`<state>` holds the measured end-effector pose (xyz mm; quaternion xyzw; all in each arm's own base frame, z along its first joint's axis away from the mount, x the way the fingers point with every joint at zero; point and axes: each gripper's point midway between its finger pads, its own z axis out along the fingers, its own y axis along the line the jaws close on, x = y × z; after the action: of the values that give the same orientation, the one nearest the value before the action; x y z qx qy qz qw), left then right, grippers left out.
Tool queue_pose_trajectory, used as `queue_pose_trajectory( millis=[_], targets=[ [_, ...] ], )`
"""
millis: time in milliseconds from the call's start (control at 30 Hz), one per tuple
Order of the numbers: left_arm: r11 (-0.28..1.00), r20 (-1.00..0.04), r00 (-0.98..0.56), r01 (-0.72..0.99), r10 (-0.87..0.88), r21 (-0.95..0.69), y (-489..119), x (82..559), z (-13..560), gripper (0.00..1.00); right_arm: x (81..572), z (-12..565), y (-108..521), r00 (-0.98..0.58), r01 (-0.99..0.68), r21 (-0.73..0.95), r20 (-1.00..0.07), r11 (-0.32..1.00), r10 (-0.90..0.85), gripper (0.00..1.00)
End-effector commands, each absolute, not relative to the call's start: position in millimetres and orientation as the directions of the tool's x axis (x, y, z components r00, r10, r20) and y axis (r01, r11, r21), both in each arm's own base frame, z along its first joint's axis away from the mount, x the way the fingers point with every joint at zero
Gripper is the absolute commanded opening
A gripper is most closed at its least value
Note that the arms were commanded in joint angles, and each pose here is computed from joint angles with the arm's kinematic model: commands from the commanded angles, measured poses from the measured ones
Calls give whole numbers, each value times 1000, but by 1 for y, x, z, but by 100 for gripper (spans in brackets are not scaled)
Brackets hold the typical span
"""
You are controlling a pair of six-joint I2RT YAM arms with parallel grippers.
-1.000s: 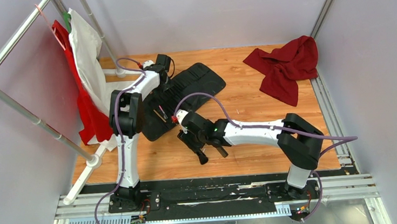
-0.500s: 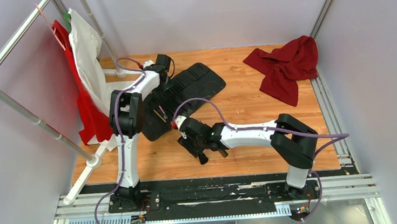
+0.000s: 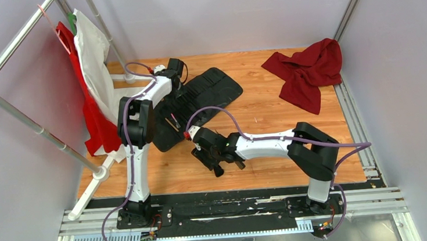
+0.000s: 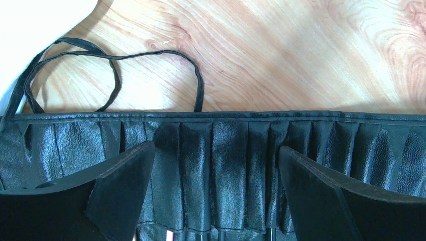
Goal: Organize the makeup
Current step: Pick up the makeup brush from the center of the board.
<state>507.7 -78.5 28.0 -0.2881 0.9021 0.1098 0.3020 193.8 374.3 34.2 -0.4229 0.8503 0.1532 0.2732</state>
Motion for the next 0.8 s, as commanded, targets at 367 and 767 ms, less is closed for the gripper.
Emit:
queue_pose_trajectory(
  millis=[367, 767],
  targets=[
    [816, -527, -743, -558, -413, 147, -73, 480, -4, 98, 183, 20, 377, -503, -809, 49, -575, 586, -646, 43],
    [817, -527, -744, -557, -412, 147, -73, 480, -4, 98, 179, 16, 379, -507, -811, 59, -567, 582, -649, 42]
  ],
)
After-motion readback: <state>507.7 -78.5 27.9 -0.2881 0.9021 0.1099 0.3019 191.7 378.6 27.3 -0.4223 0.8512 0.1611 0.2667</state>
